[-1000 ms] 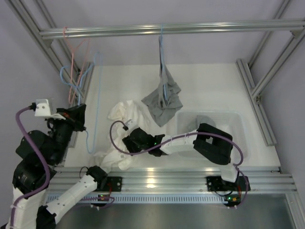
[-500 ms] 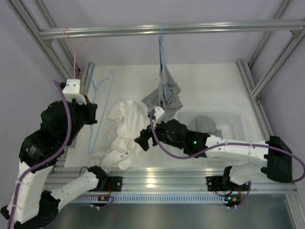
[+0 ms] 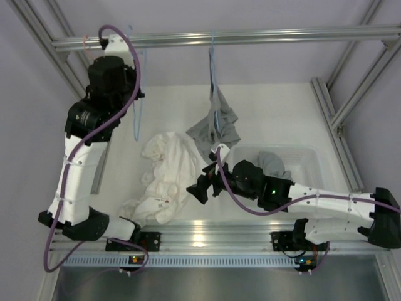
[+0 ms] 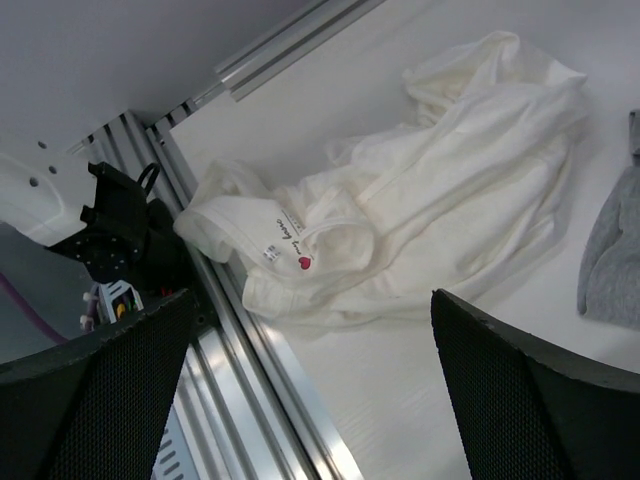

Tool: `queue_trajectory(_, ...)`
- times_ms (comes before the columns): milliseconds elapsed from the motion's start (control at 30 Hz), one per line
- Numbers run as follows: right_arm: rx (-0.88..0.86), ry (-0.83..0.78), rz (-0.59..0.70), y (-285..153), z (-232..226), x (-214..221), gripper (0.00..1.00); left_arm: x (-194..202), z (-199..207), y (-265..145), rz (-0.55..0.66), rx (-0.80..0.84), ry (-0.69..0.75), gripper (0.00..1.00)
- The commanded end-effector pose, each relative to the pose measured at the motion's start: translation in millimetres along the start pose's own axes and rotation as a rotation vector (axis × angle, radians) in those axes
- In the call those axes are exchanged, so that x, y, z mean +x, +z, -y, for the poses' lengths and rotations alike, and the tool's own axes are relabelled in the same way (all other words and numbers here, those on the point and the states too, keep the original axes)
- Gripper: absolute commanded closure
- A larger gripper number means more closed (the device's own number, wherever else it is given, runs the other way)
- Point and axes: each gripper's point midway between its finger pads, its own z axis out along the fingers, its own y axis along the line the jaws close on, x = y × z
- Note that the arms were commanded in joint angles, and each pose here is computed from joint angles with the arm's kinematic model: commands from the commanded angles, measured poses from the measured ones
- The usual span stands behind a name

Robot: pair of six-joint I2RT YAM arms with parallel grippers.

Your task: Remove the tank top from the hanger

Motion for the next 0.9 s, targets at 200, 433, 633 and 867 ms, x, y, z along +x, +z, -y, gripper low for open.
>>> queue_trajectory(200,-0.008,0.003,0.03,-22.8,-2.6,-8.0,0.0,-36.9,-43.4,69.8,0.07,0.059,-0.138,1.0)
queue_trajectory(433,-0.002,-0.005,0.043,-30.5,-2.0,-9.2,0.01,-0.8,-45.3,98.5,-0.025,0.101,-0.155,1.0)
queue_trajectory(633,-0.011,-0.014,0.053,-30.5,-4.9,-15.1,0.01,46.9,-55.8,95.6,-0.123,0.042,-0.138,1.0)
queue_trajectory(867,-0.003,-0.044,0.039,-15.9,-6.3,-17.1,0.01,65.5,-57.5,91.1,-0.156,0.03,-0.146,1.0)
